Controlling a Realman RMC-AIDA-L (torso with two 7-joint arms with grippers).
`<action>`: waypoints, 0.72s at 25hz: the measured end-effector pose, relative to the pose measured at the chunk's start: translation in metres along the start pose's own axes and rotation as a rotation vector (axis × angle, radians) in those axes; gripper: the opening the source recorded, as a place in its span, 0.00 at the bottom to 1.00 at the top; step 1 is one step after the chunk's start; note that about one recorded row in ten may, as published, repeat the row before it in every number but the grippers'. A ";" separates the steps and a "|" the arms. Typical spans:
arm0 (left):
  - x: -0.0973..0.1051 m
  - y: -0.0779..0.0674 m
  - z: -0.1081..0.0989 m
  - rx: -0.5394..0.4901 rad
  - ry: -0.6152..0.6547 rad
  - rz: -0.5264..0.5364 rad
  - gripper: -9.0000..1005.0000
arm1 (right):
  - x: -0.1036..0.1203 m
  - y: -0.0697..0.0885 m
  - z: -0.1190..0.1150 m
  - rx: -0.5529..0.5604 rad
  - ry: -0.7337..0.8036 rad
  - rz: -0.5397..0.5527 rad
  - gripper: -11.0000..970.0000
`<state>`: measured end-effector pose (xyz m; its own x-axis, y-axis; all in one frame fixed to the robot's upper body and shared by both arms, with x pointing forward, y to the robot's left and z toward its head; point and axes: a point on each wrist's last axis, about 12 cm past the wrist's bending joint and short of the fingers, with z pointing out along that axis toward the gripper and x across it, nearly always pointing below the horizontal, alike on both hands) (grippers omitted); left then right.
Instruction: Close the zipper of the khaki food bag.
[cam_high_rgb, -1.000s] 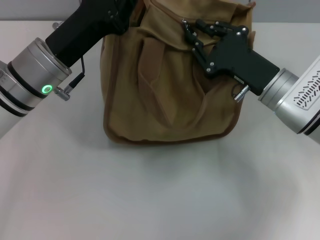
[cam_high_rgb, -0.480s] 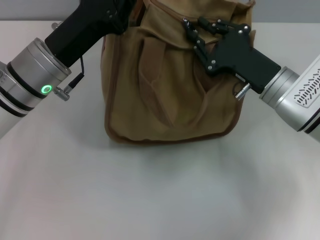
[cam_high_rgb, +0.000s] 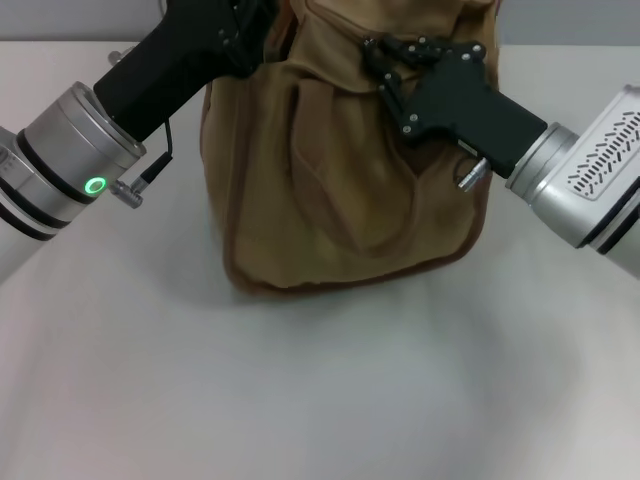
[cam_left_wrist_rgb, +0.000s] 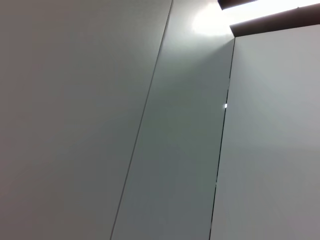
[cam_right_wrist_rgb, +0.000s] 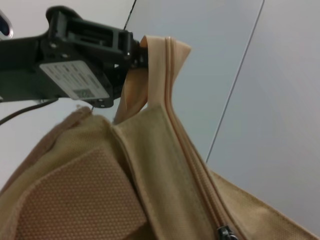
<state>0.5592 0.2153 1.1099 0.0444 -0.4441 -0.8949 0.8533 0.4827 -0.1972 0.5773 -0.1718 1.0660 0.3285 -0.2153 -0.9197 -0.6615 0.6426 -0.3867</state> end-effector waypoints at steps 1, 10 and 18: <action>0.000 0.000 0.000 0.000 0.000 -0.001 0.03 | 0.000 0.000 0.001 -0.001 0.002 -0.001 0.21; 0.001 0.000 0.000 -0.004 0.003 -0.002 0.03 | 0.000 0.000 0.001 0.000 0.005 0.001 0.21; 0.001 0.001 0.000 -0.009 0.004 -0.002 0.03 | 0.000 0.000 0.001 0.006 0.006 0.012 0.24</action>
<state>0.5597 0.2152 1.1089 0.0409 -0.4423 -0.8959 0.8485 0.4888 -0.2026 0.5778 -0.1713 1.0656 0.3169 -0.2117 -0.9245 -0.6611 0.6497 -0.3754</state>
